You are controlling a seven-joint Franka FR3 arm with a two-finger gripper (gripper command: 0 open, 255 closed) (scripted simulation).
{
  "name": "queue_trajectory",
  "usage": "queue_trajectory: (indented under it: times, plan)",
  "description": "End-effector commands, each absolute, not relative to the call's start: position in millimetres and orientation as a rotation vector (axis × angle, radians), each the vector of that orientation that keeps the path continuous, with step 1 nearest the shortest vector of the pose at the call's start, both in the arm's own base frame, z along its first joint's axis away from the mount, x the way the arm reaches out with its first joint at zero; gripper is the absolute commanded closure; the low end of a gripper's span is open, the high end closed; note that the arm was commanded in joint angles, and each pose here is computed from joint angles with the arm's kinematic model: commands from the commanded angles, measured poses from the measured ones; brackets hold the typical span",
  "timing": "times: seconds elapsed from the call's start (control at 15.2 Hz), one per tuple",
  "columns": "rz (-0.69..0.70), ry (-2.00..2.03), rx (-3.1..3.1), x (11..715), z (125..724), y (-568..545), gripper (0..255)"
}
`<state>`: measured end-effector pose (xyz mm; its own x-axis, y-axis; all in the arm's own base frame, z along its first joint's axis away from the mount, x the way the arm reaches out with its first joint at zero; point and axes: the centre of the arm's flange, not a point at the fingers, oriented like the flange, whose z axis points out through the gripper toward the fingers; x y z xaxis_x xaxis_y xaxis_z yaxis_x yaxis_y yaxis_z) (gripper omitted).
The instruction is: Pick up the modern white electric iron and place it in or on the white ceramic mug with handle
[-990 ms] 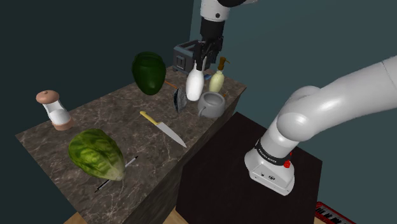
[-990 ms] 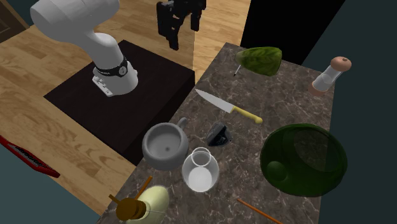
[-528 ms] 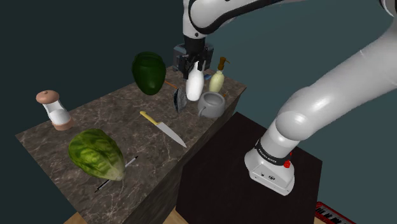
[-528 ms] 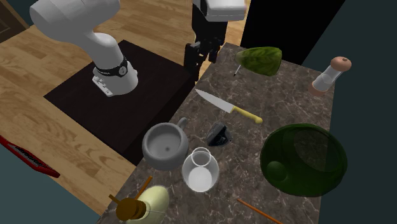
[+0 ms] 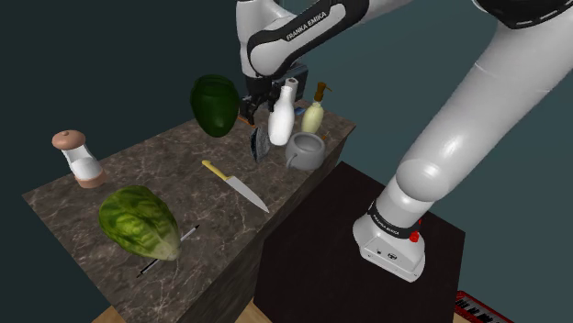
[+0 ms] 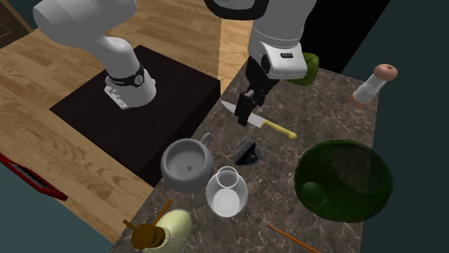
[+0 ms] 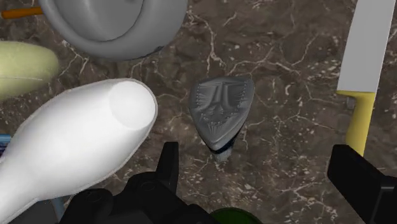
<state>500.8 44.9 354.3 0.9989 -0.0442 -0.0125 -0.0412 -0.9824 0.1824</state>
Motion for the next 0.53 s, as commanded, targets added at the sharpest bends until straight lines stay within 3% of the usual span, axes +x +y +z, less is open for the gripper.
queue_trajectory:
  times: [0.0,0.46]
  plan:
    - [-0.019,-0.074,2.935,519,333,43,0]
    - [-0.01,-0.098,2.883,560,276,35,0]
